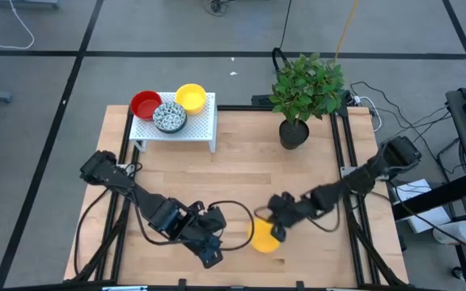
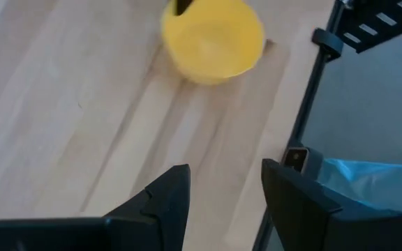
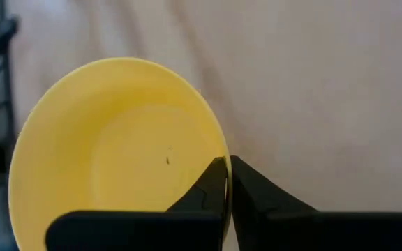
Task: Pick & Place Mini bowls
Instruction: Stack the yellow bowl on the yellow bowls on the shelf
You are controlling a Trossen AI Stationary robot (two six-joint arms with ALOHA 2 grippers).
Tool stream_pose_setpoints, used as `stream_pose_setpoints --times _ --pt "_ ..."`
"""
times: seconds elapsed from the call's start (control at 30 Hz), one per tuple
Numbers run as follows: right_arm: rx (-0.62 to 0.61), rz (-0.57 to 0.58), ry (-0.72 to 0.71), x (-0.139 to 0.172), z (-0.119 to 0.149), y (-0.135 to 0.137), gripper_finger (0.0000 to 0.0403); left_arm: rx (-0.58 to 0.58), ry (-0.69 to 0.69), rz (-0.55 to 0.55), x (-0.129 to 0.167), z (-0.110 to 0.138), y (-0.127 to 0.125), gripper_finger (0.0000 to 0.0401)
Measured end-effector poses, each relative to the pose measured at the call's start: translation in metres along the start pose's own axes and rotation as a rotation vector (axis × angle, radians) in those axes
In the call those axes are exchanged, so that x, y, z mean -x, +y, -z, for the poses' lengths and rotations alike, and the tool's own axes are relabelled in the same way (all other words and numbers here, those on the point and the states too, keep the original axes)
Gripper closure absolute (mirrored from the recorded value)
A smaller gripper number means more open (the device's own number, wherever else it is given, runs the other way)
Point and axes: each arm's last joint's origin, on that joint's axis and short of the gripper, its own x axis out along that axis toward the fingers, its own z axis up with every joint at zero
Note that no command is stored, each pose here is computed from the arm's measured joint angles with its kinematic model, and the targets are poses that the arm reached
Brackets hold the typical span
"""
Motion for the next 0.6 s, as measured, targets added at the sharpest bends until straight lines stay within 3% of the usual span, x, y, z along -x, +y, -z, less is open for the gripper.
stream_pose_setpoints --times 0.33,0.6 --pt "0.095 0.023 -0.139 -0.004 -0.059 -0.041 0.0397 0.059 -0.033 -0.052 -0.008 -0.034 0.028 0.0219" --pt "0.155 0.082 -0.175 -0.002 -0.084 -0.071 0.0396 0.026 -0.073 -0.092 -0.001 -0.066 0.060 0.0219"
